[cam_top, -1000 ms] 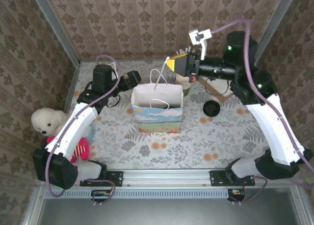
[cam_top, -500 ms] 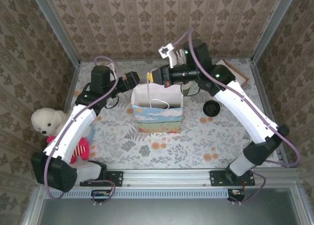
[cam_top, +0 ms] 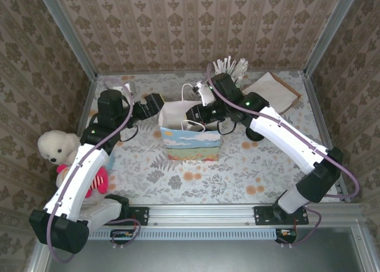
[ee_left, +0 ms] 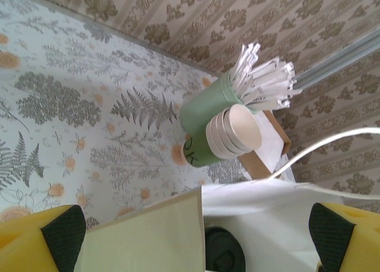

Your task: Pack the takeout coffee

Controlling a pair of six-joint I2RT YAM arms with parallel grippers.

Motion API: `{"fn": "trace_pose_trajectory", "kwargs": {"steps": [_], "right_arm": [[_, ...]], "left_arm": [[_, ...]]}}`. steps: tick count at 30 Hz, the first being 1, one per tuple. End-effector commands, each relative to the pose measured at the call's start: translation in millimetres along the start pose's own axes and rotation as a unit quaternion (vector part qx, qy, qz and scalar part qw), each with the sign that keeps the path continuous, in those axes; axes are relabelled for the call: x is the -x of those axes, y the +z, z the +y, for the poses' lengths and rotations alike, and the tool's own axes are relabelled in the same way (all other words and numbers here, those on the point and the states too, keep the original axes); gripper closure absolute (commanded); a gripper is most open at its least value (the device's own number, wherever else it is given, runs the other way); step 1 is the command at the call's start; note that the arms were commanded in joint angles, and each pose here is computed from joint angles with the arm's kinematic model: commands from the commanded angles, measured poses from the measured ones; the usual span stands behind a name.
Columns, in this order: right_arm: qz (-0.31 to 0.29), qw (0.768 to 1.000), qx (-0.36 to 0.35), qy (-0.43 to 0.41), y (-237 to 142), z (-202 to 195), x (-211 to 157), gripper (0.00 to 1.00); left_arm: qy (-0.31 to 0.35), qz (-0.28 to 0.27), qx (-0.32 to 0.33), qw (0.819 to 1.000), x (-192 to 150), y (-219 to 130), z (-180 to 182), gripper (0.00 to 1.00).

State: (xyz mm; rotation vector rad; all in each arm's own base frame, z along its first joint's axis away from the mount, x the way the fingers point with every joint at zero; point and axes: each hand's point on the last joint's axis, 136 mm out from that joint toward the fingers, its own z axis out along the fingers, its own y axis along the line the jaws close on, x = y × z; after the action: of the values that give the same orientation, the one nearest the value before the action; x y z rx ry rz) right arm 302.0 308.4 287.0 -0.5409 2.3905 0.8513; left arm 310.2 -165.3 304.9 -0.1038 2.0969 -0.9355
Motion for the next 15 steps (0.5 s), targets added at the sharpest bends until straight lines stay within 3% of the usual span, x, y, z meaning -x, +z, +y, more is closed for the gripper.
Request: {"fn": "trace_pose_trajectory", "kwargs": {"steps": [1, 7, 11, 15], "right_arm": [[-0.015, 0.996, -0.084, -0.039, -37.5, -23.2, -3.7, 0.58], [-0.061, 0.989, -0.125, -0.059, -92.7, -36.0, -1.5, 0.19], [-0.109, 0.983, -0.143, 0.022, -123.2, -80.0, -4.8, 0.08], [-0.144, 0.962, -0.206, 0.105, -143.2, -146.9, -14.6, 0.0]], "left_arm": [[0.028, 0.024, -0.034, 0.999, -10.6, -7.6, -11.6, 0.0], [0.05, 0.037, -0.069, 0.996, -19.9, -21.6, -27.4, 0.0], [0.061, 0.045, -0.087, 0.993, -27.2, -25.1, -31.7, 0.0], [0.068, 0.073, -0.086, 0.991, -40.0, -25.8, -29.2, 0.0]]}}
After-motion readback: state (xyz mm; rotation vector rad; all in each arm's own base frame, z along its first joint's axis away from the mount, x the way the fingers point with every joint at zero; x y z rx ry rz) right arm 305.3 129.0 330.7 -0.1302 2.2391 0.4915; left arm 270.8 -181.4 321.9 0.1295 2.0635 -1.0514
